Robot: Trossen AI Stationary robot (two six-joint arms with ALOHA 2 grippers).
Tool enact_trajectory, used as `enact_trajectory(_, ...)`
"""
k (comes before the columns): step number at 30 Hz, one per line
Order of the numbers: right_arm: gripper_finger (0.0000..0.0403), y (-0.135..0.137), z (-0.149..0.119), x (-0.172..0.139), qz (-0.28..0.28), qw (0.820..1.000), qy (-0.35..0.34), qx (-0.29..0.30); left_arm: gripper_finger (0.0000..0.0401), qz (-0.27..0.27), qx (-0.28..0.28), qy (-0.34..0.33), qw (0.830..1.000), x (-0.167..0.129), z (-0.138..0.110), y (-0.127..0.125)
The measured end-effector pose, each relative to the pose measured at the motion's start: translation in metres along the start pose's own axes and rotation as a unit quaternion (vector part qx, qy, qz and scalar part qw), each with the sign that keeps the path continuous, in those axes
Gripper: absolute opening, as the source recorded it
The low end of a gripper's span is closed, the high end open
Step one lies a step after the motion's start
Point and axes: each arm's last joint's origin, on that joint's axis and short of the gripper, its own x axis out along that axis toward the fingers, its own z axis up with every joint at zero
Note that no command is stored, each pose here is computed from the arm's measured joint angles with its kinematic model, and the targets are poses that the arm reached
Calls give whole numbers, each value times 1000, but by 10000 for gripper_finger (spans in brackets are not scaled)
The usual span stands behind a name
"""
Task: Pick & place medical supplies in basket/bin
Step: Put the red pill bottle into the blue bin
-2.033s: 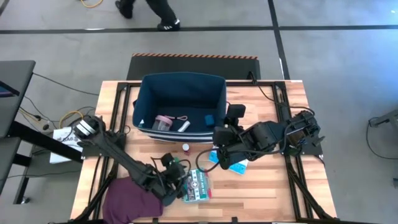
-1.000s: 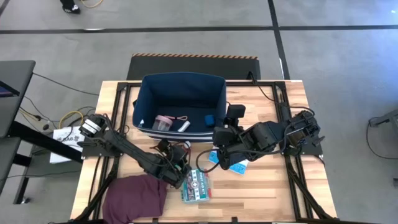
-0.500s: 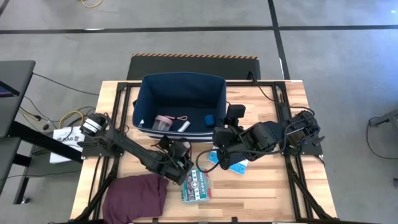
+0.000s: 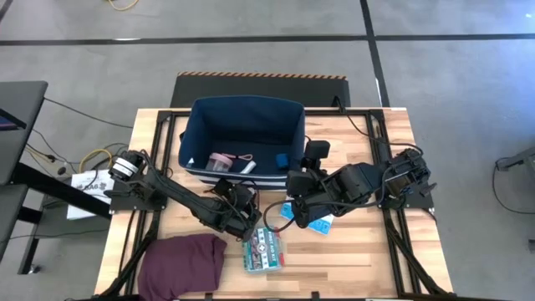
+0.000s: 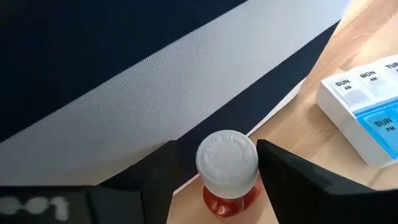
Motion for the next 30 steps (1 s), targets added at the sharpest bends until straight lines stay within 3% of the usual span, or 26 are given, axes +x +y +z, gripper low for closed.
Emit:
enact_trajectory(9,118,0,0,0,0,1000,0,0,108,-9,12,27,1000,0,-2,1)
enact_trajectory(15,118,0,0,0,0,1000,0,0,108,-23,35,25,999,-9,-3,-1)
enact_trajectory(23,118,0,0,0,0,1000,0,0,110,-70,45,-9,996,-68,22,-2)
enact_trajectory(30,118,0,0,0,0,1000,0,1,108,-153,61,-75,983,-142,60,3)
